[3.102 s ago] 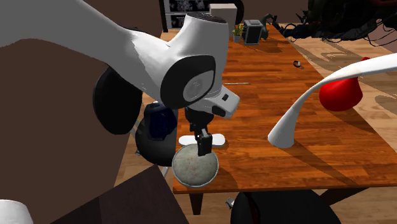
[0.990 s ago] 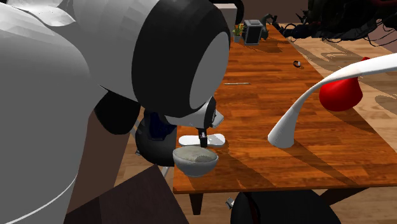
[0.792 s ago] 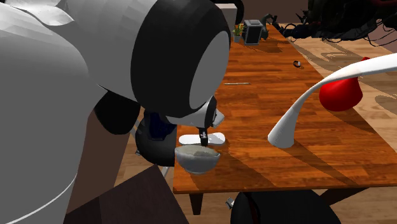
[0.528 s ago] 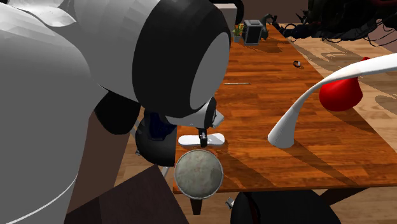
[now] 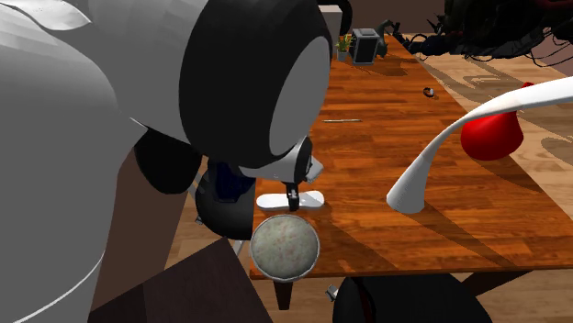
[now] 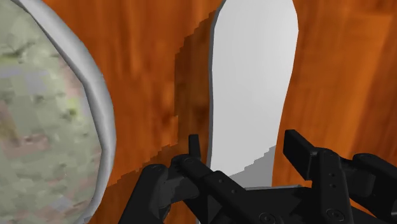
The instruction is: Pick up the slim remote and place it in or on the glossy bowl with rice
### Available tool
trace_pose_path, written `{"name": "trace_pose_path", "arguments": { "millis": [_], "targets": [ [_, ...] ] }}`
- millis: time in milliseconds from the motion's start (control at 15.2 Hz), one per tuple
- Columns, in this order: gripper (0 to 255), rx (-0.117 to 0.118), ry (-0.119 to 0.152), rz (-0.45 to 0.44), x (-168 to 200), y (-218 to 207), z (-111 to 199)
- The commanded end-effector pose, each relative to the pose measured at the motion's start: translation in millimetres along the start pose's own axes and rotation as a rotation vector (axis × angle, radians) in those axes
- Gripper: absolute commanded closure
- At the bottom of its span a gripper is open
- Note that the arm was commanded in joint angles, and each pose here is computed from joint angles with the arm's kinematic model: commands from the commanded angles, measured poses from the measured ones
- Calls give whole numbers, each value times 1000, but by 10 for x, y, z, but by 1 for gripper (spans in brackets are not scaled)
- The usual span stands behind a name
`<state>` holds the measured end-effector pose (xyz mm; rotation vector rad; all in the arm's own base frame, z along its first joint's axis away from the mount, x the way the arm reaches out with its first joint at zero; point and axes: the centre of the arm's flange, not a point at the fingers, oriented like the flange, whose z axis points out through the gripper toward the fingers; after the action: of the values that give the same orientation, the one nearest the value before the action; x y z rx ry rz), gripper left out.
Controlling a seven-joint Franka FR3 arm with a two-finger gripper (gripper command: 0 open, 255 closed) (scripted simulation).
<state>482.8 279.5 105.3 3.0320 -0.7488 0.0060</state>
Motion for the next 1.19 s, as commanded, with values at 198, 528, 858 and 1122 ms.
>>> {"name": "trace_pose_path", "arguments": {
  "millis": [198, 528, 858, 1122],
  "targets": [
    [255, 0, 0, 0, -4, 3, -262],
    [255, 0, 0, 0, -2, 8, -526],
    [255, 0, 0, 0, 1, 12, -790],
    [255, 0, 0, 0, 2, 16, -1001]
  ]
}}
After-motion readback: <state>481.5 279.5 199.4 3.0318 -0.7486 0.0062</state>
